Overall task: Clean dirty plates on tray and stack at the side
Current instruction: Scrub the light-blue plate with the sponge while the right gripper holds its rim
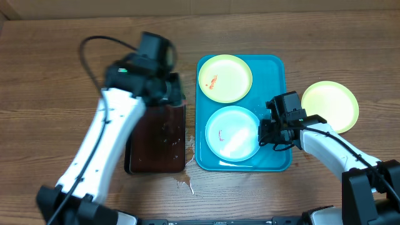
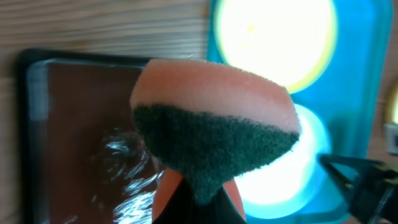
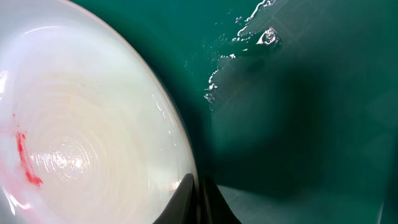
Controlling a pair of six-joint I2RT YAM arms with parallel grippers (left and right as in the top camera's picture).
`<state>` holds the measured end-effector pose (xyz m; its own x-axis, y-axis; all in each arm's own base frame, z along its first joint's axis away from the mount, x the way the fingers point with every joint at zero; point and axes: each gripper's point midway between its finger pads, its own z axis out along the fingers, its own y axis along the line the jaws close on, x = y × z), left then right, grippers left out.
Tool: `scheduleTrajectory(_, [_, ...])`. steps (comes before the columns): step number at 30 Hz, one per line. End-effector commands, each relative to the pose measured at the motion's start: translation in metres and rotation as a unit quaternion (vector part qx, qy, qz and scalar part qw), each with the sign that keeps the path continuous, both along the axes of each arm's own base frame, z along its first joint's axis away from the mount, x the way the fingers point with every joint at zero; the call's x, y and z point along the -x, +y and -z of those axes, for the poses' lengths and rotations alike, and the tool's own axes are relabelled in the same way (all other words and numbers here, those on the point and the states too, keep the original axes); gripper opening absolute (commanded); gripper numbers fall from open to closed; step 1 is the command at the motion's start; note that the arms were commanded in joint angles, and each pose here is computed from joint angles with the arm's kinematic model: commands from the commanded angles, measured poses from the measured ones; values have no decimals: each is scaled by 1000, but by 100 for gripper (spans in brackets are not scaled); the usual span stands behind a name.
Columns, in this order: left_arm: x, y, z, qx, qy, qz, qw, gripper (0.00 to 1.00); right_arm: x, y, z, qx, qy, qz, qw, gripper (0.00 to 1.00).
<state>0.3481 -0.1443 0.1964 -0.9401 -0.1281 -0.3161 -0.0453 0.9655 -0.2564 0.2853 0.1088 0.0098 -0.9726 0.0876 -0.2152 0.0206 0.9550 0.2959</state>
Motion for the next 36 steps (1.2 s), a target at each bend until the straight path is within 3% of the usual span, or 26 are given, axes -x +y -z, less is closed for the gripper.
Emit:
scheduleTrajectory(1, [12, -54, 34, 26, 38, 47, 998, 4, 6, -3, 8, 8, 13, 1, 1000, 4])
scheduleTrajectory(6, [19, -117, 79, 22, 57, 106, 992, 4, 6, -3, 8, 8, 13, 1, 1000, 4])
scheduleTrajectory(11, [38, -152, 135, 26, 123, 126, 984, 4, 6, -3, 8, 8, 14, 1, 1000, 4])
scheduleTrajectory(17, [49, -129, 168, -26, 181, 88, 979, 4, 9, -3, 8, 9, 20, 1, 1000, 4])
scheduleTrajectory(21, [36, -86, 173, -126, 154, 58, 978, 4, 9, -3, 8, 9, 20, 1, 1000, 4])
scheduleTrajectory(25, [25, -76, 172, -164, 123, 94, 974, 4, 9, -3, 8, 9, 19, 1, 1000, 4])
scheduleTrajectory(29, [23, -94, 172, -127, 116, 135, 976, 4, 9, -3, 9, 9, 20, 1, 1000, 4])
scheduleTrajectory(36, [43, -166, 166, 66, 157, 196, 966, 4, 9, -3, 9, 9, 20, 1, 1000, 4])
